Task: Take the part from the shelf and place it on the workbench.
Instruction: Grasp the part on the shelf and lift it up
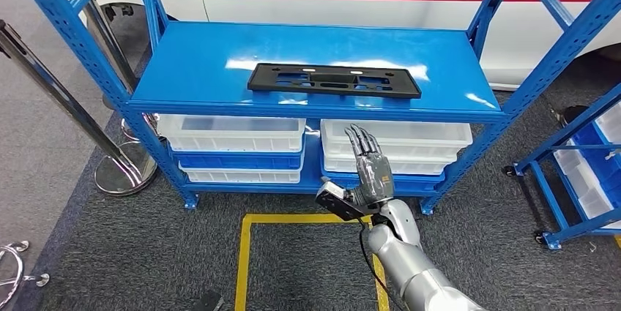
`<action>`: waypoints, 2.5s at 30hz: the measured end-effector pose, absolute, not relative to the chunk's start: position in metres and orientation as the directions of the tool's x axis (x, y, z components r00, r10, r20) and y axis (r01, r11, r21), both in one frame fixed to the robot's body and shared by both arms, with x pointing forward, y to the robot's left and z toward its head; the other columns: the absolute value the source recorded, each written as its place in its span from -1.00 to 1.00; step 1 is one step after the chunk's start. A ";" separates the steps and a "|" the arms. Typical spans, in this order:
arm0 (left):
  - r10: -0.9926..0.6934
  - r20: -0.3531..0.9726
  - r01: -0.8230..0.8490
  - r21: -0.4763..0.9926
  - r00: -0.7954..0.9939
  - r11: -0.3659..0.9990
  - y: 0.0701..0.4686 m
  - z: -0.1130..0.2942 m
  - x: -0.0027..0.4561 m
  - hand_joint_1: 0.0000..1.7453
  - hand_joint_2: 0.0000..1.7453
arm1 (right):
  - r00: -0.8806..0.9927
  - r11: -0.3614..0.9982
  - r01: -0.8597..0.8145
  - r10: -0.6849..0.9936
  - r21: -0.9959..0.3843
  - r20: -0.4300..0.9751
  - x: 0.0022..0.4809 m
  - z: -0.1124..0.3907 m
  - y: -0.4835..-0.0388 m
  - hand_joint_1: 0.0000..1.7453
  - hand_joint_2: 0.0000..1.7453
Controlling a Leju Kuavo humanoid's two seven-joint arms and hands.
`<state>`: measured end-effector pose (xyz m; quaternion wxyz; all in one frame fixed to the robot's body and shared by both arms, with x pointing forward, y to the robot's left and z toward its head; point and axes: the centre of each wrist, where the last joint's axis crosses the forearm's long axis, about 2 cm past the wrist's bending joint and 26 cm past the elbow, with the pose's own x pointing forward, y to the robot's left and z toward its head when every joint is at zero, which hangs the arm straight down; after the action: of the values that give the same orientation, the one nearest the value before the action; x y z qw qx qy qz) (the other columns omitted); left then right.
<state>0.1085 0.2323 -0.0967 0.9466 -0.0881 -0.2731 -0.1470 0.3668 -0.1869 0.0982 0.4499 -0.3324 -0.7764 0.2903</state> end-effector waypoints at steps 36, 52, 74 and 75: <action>-0.253 0.525 0.338 -0.070 0.812 0.939 0.227 -0.097 0.106 -1.00 -1.00 | -0.267 0.244 0.429 0.954 -0.870 0.136 0.385 0.133 -0.218 -1.00 1.00; -0.258 0.539 0.349 -0.072 0.802 0.934 0.224 -0.095 0.111 -1.00 -1.00 | -0.266 0.228 0.374 0.955 -0.899 0.131 0.376 0.116 -0.212 -1.00 1.00; -0.256 0.551 0.352 -0.074 0.795 0.933 0.220 -0.094 0.112 -1.00 -1.00 | -0.291 0.235 0.368 0.948 -0.900 0.128 0.374 0.114 -0.207 -1.00 1.00; -0.256 0.551 0.352 -0.074 0.795 0.933 0.220 -0.094 0.112 -1.00 -1.00 | -0.291 0.235 0.368 0.948 -0.900 0.128 0.374 0.114 -0.207 -1.00 1.00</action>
<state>0.1118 0.2199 -0.0943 0.9432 -0.0868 -0.2770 -0.1613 0.3738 -0.2072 0.1144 0.3627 -0.4720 -0.6971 0.3996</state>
